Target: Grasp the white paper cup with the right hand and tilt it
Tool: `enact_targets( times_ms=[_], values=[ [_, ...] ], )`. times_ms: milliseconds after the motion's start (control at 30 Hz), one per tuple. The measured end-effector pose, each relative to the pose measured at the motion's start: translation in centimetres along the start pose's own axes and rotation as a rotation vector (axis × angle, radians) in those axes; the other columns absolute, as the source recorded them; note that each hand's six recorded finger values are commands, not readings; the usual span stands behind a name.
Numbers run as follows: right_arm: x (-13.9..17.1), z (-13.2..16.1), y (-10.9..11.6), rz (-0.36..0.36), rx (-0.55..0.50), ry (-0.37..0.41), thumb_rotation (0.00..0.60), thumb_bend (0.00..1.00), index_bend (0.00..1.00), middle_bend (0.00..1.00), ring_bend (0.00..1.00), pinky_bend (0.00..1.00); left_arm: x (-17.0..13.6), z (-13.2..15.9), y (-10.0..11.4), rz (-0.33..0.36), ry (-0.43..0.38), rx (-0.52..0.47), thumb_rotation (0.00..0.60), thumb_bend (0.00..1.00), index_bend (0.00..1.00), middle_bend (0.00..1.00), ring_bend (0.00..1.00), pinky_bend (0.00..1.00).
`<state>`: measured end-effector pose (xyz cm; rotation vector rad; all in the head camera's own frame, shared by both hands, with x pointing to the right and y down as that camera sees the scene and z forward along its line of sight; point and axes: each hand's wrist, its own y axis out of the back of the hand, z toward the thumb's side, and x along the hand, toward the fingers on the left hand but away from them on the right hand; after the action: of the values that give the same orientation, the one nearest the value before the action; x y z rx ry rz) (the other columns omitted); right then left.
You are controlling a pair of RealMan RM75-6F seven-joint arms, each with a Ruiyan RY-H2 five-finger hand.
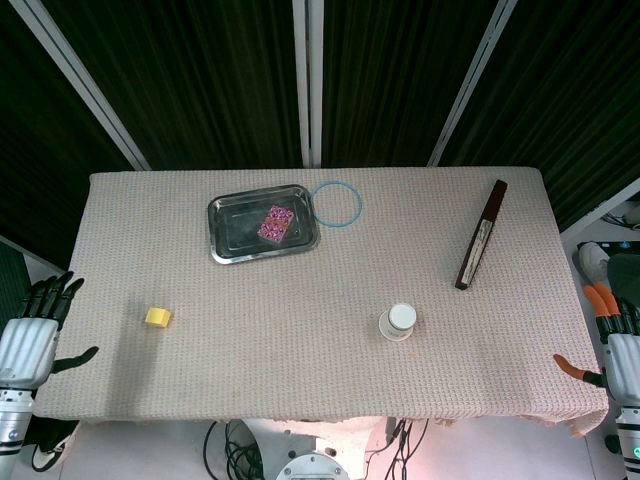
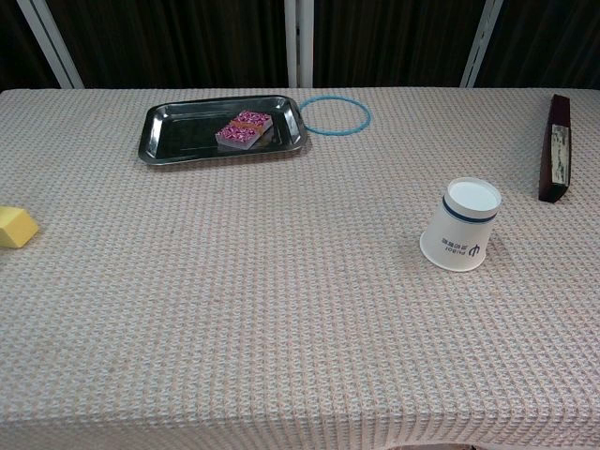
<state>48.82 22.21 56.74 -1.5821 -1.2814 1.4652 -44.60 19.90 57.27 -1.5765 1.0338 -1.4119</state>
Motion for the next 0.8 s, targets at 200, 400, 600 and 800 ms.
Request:
enact_targets(
  times_ms=[200,400,600,800],
  values=[
    [-0.3,0.5,-0.2,0.011,0.007,0.015,0.600,0.03,0.00,0.00,0.00,0.00,-0.3,-0.4,-0.1,0.003,0.013,-0.004,0.600,0.02,0.07,0.02,0.00,0.07],
    [-0.8,2.2,-0.7,0.034,0.025,0.070,0.600,0.03,0.00,0.00,0.00,0.00,-0.3,-0.5,-0.2,0.000,0.015,-0.004,0.600,0.02,0.07,0.02,0.00,0.07],
    [-1.9,6.5,-1.4,0.079,0.084,0.206,0.600,0.03,0.00,0.00,0.00,0.00,-0.1,-0.6,-0.2,-0.006,0.017,-0.006,0.600,0.02,0.07,0.02,0.00,0.07],
    [-3.2,11.8,-2.8,0.161,0.216,0.355,0.600,0.03,0.00,0.00,0.00,0.00,0.0,-0.6,-0.8,-0.020,0.015,-0.008,0.600,0.02,0.07,0.02,0.00,0.07]
  ],
)
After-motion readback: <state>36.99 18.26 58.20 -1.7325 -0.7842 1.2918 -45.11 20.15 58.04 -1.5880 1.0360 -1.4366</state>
